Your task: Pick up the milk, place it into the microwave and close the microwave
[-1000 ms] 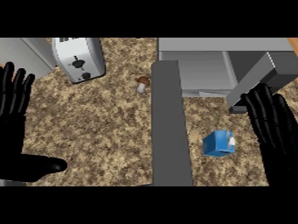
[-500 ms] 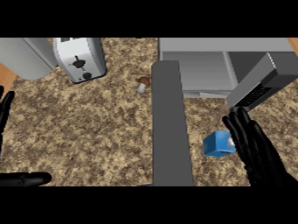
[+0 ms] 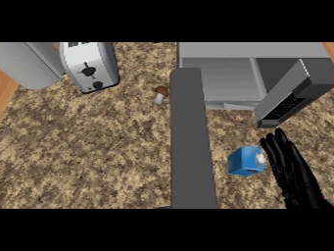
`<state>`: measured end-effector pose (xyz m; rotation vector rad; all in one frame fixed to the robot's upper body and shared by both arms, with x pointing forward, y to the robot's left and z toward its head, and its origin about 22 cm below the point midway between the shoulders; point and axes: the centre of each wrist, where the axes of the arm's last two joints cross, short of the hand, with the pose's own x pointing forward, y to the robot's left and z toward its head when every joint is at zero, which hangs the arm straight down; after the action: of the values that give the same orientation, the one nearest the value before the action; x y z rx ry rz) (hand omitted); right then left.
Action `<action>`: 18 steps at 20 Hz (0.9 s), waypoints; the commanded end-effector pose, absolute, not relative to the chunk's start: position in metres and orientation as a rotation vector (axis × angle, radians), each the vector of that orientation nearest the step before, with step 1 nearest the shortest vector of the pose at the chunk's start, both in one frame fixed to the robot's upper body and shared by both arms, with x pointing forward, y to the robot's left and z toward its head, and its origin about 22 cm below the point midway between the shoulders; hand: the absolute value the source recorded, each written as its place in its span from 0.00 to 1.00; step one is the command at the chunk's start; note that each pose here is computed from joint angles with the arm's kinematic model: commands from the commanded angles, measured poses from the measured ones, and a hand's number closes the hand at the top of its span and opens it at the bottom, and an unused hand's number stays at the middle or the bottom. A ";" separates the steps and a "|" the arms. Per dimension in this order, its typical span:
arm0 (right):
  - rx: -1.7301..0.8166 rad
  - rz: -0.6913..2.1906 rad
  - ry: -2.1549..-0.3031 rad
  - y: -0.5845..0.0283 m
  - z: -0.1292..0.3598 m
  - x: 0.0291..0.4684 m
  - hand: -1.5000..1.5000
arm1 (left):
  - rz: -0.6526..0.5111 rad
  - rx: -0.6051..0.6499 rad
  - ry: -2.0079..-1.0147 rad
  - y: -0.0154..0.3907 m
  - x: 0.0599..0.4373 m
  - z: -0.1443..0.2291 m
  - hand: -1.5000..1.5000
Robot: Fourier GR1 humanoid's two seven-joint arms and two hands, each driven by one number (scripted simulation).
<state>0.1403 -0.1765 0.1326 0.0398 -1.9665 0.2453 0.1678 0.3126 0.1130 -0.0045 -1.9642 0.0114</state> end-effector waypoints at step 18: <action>-0.118 0.122 -1.815 -0.238 0.005 0.177 0.00 | 0.004 -0.035 -1.934 0.336 0.135 0.110 0.00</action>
<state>0.1732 -0.2188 0.0374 -0.0807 -1.8379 0.1581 0.1283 0.3402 0.1119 -0.0142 -1.9536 0.0095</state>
